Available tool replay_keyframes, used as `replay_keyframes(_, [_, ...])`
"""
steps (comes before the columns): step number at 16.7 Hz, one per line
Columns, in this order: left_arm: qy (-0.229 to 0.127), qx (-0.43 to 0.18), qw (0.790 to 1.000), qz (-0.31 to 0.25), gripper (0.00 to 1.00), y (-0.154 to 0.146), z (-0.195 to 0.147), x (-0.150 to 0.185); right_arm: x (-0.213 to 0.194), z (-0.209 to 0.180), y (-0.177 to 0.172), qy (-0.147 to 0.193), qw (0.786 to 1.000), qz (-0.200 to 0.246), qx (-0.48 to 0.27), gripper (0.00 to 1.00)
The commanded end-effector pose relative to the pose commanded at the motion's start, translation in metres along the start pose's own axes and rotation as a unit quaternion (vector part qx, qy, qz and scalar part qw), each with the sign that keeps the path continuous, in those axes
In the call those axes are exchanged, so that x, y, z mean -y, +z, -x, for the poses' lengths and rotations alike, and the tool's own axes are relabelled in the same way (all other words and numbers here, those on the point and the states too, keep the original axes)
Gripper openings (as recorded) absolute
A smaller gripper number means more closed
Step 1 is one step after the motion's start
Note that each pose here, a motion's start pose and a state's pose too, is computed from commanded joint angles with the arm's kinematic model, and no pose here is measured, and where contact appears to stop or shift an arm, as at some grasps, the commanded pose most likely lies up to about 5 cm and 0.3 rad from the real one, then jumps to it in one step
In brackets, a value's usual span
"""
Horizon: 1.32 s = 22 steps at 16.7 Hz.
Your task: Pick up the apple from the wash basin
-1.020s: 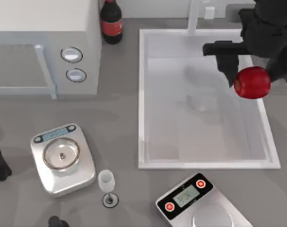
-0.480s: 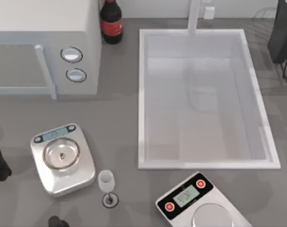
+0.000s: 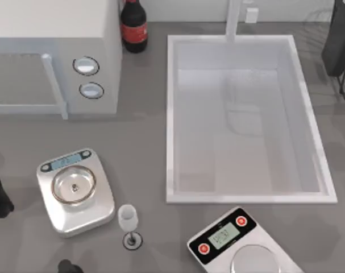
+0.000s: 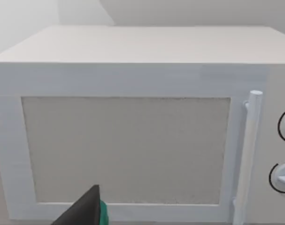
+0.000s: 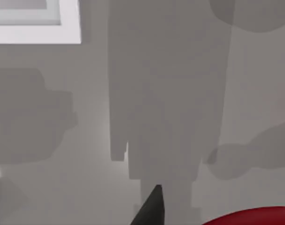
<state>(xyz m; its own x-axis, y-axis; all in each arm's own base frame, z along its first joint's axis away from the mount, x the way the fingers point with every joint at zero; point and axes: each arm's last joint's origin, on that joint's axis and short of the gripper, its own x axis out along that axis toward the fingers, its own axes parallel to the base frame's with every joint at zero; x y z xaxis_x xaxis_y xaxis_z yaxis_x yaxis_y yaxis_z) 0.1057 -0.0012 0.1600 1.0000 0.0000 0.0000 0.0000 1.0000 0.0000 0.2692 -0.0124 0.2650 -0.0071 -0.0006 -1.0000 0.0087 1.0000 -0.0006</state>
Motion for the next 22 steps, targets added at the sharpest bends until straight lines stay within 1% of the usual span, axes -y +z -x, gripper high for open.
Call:
replay_keyframes(3, [0.000,0.000,1.000,0.000,1.00,0.000,0.000,0.000,0.000,-0.026,0.003,0.000,1.000,0.000,-0.002,0.00])
replay_keyframes(6, [0.000,0.000,1.000,0.000,1.00,0.000,0.000,0.000,0.001,-0.063,0.006,0.000,1.000,0.000,0.010,0.00])
replay_keyframes(9, [0.000,0.000,1.000,0.000,1.00,0.000,0.000,0.000,0.001,-0.095,0.002,0.000,1.000,-0.001,0.008,0.00])
replay_keyframes(11, [0.000,0.000,1.000,0.000,1.00,0.000,0.000,0.000,0.001,-0.105,0.000,0.000,1.000,-0.001,0.004,0.00])
replay_keyframes(15, [0.000,0.000,1.000,0.000,1.00,0.000,0.000,0.000,0.001,-0.105,-0.001,0.000,1.000,-0.001,0.004,0.00])
replay_keyframes(22, [0.000,0.000,1.000,0.000,1.00,0.000,0.000,0.000,0.001,-0.105,-0.001,0.000,1.000,-0.001,0.004,0.53])
